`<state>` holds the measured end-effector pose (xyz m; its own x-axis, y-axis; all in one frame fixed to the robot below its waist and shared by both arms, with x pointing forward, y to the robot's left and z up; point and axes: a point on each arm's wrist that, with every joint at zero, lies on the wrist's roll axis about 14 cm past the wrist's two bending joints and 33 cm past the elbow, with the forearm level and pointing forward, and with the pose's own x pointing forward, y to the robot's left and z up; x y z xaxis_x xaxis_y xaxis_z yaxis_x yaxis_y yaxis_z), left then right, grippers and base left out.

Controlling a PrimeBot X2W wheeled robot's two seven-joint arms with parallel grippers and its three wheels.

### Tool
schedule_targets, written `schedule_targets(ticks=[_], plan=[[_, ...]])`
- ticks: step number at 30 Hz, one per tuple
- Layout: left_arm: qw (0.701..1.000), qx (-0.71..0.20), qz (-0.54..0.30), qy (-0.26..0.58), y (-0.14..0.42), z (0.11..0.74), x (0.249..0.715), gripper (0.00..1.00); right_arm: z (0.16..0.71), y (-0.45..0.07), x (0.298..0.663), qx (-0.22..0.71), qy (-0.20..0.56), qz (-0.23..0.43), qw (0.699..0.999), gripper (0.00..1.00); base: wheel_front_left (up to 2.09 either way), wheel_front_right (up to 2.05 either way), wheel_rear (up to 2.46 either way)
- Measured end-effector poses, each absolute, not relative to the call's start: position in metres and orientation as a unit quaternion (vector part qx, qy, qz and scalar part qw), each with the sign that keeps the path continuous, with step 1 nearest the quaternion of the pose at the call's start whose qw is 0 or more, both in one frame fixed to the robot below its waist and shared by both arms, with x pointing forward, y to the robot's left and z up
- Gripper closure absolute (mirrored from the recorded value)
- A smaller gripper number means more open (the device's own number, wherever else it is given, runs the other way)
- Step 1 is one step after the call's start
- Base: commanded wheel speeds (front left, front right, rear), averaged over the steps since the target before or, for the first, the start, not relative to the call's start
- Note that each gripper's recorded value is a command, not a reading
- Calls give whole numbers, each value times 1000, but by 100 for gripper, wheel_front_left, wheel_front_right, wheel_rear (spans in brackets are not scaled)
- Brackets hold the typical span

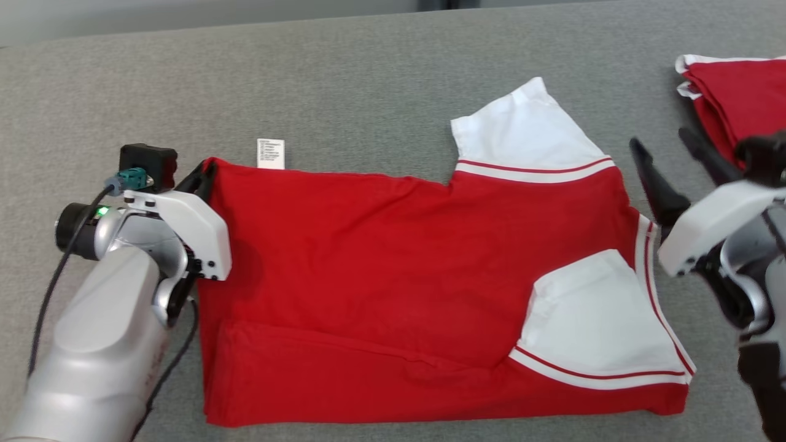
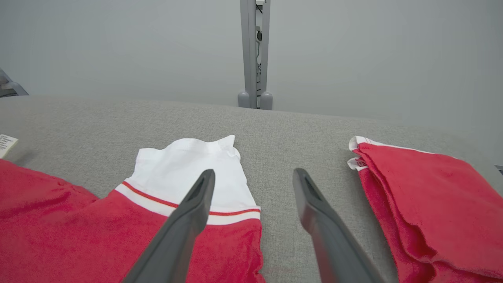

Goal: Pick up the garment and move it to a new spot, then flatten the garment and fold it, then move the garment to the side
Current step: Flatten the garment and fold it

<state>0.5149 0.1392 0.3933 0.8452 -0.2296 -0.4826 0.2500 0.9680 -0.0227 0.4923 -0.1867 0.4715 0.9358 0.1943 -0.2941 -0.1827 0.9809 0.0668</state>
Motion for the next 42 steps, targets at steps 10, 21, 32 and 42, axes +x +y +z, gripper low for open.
schedule_targets(ticks=[10,21,32,42], plan=[[973,-26,-118,196,133,411,501,100,462,-165,564,-39,217,123,968,0,0,0,0],[973,-36,-100,202,142,398,496,100,395,-126,605,-59,329,147,931,0,0,0,0],[972,-39,-89,212,148,385,497,100,370,-112,616,-81,361,158,915,56,0,0,0],[974,-40,-88,203,149,389,501,100,383,-116,615,-75,339,158,924,100,0,0,0]])
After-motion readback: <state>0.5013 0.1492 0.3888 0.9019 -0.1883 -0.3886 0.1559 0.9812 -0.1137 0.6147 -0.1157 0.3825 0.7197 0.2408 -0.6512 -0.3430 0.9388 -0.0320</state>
